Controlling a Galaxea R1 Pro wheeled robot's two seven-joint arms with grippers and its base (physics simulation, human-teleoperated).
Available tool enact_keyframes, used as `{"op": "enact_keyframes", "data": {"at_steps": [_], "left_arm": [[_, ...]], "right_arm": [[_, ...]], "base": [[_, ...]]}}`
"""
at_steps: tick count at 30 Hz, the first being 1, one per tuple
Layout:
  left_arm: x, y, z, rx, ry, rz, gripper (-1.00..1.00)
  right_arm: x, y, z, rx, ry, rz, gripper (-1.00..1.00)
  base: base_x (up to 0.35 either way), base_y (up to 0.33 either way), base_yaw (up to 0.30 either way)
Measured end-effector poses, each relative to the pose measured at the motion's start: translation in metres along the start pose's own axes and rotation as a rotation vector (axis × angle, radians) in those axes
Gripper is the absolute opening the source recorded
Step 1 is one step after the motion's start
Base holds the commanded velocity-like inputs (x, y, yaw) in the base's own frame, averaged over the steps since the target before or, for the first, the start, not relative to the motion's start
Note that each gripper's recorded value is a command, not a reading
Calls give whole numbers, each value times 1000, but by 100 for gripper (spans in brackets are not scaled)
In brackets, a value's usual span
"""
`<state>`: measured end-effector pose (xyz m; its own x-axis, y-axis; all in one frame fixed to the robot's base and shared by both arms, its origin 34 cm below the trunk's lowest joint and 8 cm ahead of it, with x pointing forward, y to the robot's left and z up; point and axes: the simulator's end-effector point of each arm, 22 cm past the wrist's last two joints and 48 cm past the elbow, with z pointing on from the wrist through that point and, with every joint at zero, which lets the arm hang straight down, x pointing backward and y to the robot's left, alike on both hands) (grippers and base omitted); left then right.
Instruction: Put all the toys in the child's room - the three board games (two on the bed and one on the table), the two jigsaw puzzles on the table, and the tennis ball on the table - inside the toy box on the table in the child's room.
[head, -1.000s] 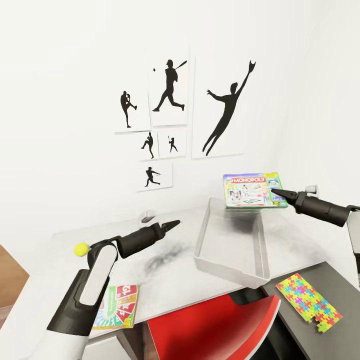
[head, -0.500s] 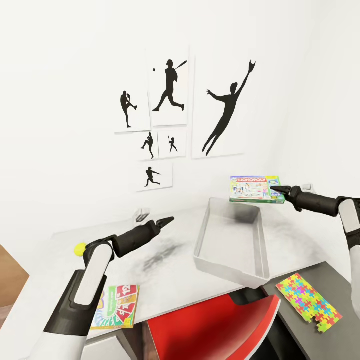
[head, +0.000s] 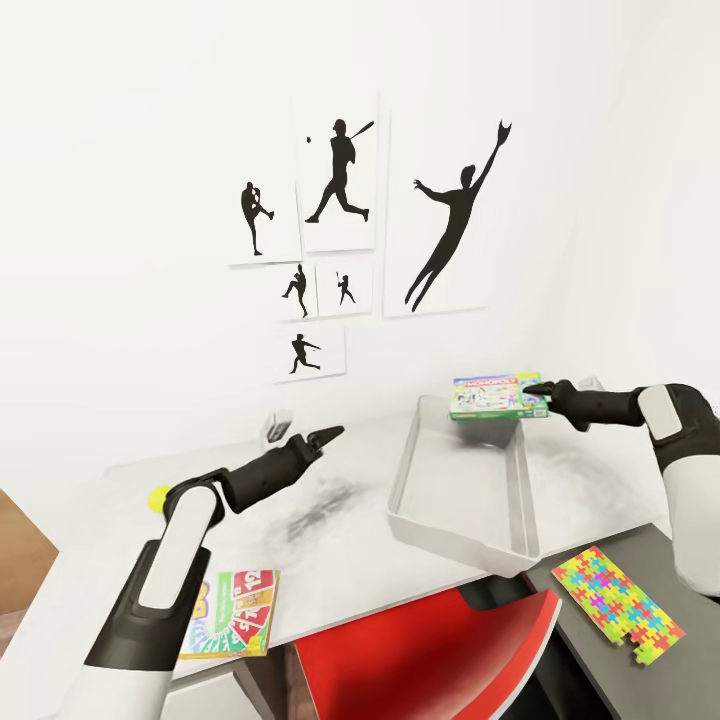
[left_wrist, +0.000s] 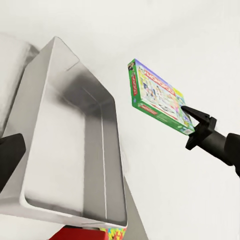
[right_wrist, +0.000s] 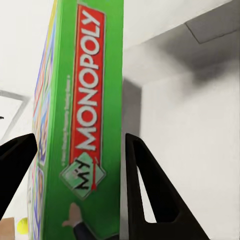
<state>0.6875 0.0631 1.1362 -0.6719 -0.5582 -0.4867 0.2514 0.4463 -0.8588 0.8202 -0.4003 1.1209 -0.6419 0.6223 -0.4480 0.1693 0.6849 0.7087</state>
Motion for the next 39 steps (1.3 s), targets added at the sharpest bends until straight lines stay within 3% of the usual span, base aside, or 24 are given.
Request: {"op": "enact_keyframes", "data": {"at_steps": [6,39], "left_arm": [[-2,2,-1,-8,-4,-37,100],[3,19,4,-28,10,-74,100]], "right_arm": [[11,1,10,24,25,2,-100],[10,-15,32,48,-16,-3,-100]], "base": [[0,0,0],[0,0,33]]}}
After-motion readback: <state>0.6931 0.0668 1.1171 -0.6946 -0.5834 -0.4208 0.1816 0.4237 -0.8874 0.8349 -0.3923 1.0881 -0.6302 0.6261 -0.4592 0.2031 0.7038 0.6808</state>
